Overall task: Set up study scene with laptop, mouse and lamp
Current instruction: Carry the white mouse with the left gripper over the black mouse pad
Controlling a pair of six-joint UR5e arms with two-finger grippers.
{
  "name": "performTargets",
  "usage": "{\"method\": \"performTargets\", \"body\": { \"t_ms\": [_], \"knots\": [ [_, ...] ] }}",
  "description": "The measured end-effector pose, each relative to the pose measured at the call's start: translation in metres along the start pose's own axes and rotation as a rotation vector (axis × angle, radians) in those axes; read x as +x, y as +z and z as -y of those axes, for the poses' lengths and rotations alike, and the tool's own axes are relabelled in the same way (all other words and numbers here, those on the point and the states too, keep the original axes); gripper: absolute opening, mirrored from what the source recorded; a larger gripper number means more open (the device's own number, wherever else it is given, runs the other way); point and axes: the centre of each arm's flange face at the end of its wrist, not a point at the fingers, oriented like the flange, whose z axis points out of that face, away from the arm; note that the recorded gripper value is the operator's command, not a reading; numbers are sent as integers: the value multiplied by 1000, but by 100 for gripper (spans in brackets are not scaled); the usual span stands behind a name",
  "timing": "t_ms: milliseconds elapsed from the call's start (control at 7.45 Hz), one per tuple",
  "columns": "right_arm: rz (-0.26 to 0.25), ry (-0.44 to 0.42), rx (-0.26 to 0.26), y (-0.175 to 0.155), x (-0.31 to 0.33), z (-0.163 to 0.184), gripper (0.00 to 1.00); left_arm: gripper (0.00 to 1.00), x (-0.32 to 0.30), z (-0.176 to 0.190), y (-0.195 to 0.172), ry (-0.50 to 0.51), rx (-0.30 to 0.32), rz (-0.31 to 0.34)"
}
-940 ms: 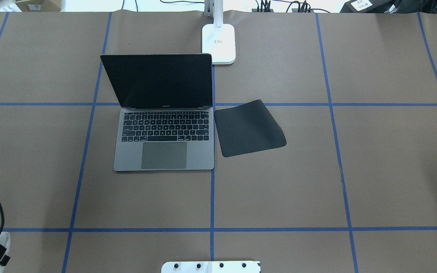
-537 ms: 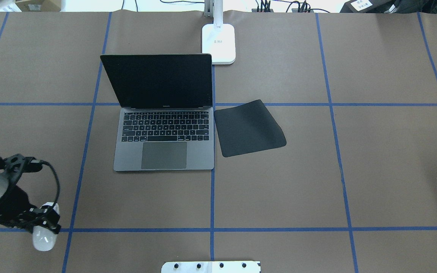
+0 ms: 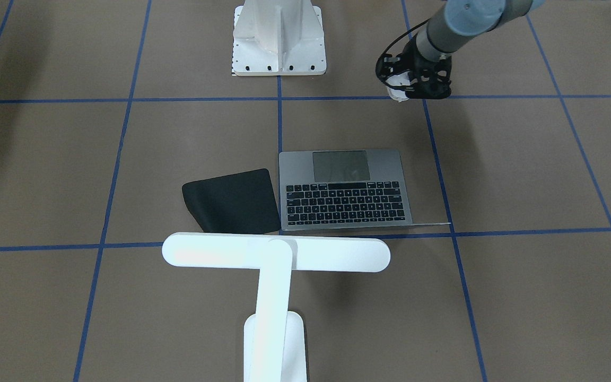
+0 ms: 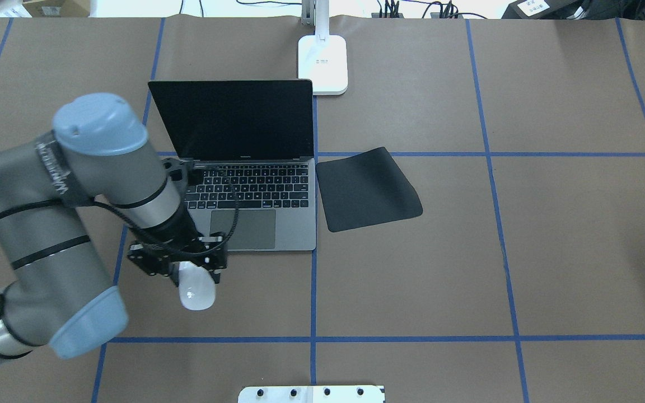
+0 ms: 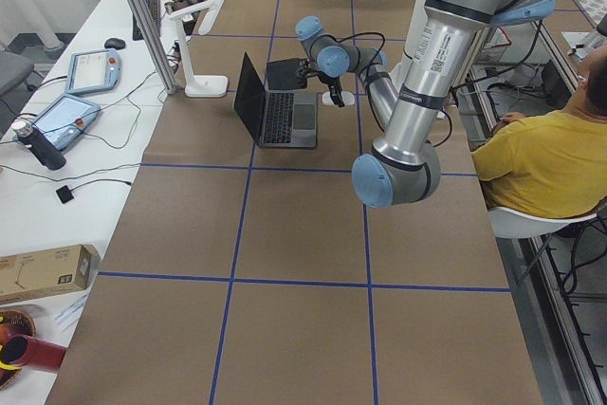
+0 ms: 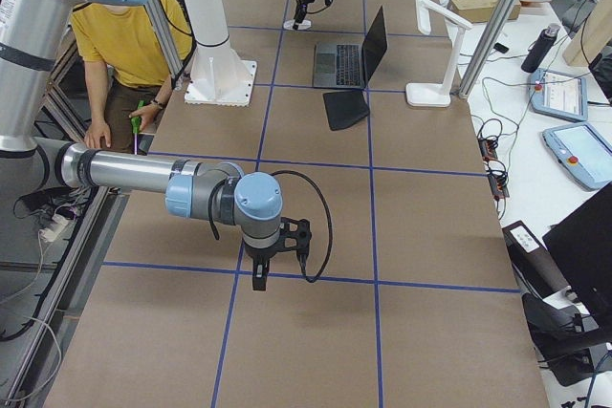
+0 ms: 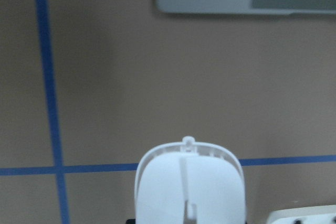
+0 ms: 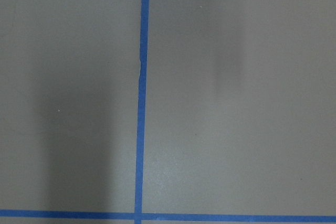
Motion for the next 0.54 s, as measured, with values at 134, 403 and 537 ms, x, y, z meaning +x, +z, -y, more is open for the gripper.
{"method": "performTargets", "body": {
  "t_ms": [134, 403, 537],
  "knots": [
    [1, 0, 0, 0, 0, 1, 100, 33, 42, 13, -7, -18, 12, 4],
    [1, 0, 0, 1, 1, 4, 100, 33, 118, 50, -7, -48, 27, 18],
    [1, 0, -1, 2, 2, 6, 100, 33, 153, 75, 0, -59, 38, 4]
  ]
}}
